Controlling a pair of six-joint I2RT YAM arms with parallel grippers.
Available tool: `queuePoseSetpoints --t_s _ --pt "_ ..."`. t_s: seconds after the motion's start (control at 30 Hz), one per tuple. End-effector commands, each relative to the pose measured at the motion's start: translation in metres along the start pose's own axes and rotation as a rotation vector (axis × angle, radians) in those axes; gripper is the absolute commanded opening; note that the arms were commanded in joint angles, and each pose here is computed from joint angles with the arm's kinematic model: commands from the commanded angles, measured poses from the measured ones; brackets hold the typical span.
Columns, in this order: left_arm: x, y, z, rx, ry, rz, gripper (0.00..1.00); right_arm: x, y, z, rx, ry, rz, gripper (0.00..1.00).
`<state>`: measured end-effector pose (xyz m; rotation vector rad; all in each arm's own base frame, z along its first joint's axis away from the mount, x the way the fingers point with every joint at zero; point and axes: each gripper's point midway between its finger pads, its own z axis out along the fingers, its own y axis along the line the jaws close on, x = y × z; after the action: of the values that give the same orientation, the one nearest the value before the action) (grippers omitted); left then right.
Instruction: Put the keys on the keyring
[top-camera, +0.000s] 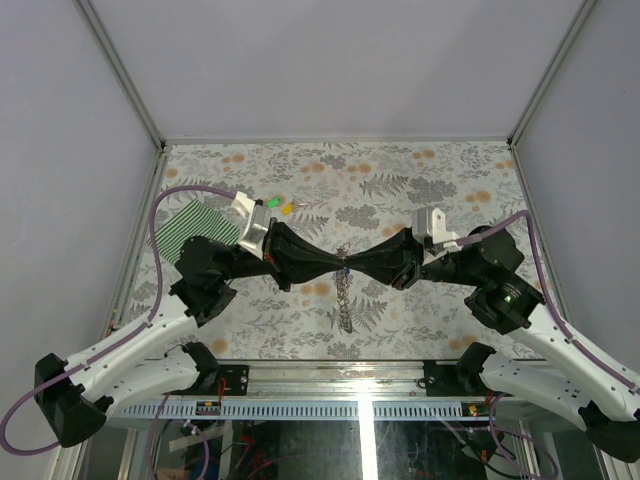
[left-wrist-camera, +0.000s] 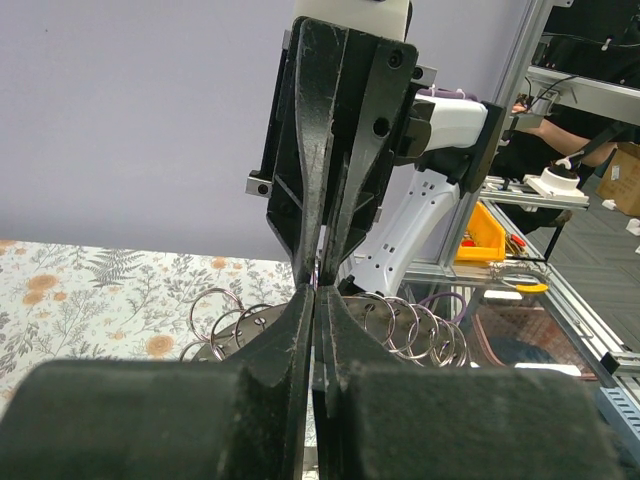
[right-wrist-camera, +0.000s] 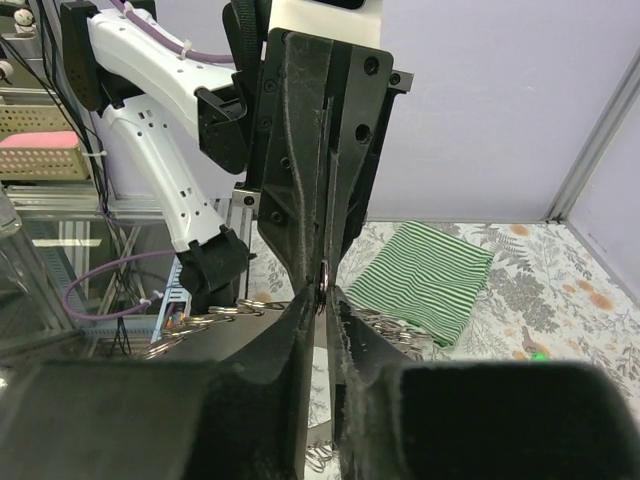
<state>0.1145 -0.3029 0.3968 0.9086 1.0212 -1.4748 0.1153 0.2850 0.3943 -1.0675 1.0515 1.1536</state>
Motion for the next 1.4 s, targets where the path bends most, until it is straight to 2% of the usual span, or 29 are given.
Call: queuePoseSetpoints --t_s 0.0,0.1,0.27,0.33,0.47,0.63,0.97,1.37 --pt "-0.034 -0.011 0.006 0.037 -0.093 0.080 0.00 -0.008 0.002 0.002 -0.018 -0.024 -0.024 0.09" --pt "-0.035 -0.012 0.006 0.041 -0.095 0.083 0.00 -0.007 0.001 0.003 -0.015 -0.019 -0.024 0.00" --pt "-0.035 -0.013 0.006 0.044 -0.093 0.083 0.00 -0.008 -0.001 0.003 -0.004 -0.018 -0.035 0.00" --pt "-0.035 -0.014 0.005 0.046 -0.083 0.085 0.03 -0.011 -0.004 0.002 0.013 -0.022 -0.056 0.00" --pt "-0.033 -0.014 0.004 0.038 -0.048 0.101 0.16 -0.018 -0.007 -0.003 0.036 -0.039 -0.117 0.00" --pt "-0.032 -0.015 -0.001 0.008 0.000 0.121 0.21 -0.023 -0.008 -0.008 0.049 -0.040 -0.216 0.00" --pt "-0.035 -0.017 -0.012 -0.046 0.031 0.123 0.23 -0.037 0.001 -0.024 0.035 -0.104 -0.496 0.00" --pt "-0.034 -0.017 -0.007 -0.027 0.050 0.107 0.24 -0.032 0.010 -0.035 -0.011 -0.107 -0.768 0.00"
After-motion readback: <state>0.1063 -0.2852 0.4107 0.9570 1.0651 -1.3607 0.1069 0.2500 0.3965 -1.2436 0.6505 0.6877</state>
